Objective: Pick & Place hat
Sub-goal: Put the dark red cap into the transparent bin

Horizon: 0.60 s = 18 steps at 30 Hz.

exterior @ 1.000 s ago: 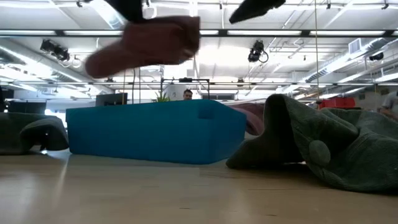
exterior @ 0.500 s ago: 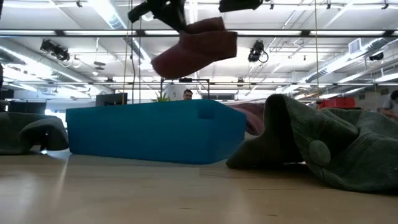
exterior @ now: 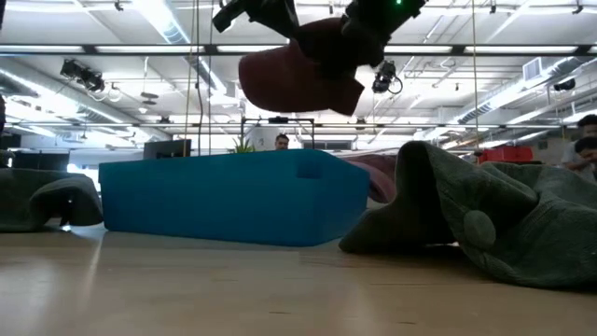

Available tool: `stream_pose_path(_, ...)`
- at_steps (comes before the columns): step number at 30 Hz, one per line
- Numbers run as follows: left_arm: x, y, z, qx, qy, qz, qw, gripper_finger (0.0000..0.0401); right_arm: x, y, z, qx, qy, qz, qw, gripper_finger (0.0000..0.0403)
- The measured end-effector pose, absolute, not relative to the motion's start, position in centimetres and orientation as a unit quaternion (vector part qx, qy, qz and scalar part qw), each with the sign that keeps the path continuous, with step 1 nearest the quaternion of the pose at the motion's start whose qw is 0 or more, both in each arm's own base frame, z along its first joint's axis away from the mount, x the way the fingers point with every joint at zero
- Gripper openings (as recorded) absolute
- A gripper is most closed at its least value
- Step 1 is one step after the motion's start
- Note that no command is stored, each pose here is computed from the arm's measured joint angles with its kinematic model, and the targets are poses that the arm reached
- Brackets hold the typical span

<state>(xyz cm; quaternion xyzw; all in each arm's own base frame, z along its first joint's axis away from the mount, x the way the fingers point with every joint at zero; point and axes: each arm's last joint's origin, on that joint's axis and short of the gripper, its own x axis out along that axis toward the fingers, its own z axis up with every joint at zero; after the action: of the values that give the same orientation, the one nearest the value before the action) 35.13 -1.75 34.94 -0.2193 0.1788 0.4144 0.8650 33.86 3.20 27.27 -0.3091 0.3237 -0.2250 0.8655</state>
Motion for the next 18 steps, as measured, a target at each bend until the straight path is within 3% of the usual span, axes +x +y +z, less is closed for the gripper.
stream_pose_path(5, 35.19, -1.76, 34.99, -0.21, 0.181, 0.411, 0.868, 0.0018, 34.01, 3.18, 26.98, -0.32, 0.33, -0.23, 0.858, 0.0127)
stream_pose_path(11, 35.2, -1.76, 34.99, -0.205, 0.182, 0.41, 0.87, 0.0018, 34.01, 3.18, 26.98, -0.32, 0.33, -0.23, 0.858, 0.0019)
stream_pose_path(18, 35.2, -1.77, 34.99, -0.18, 0.195, 0.404, 0.875, 0.0019, 33.9, 3.21, 27.04, -0.321, 0.332, -0.228, 0.857, 0.0006)
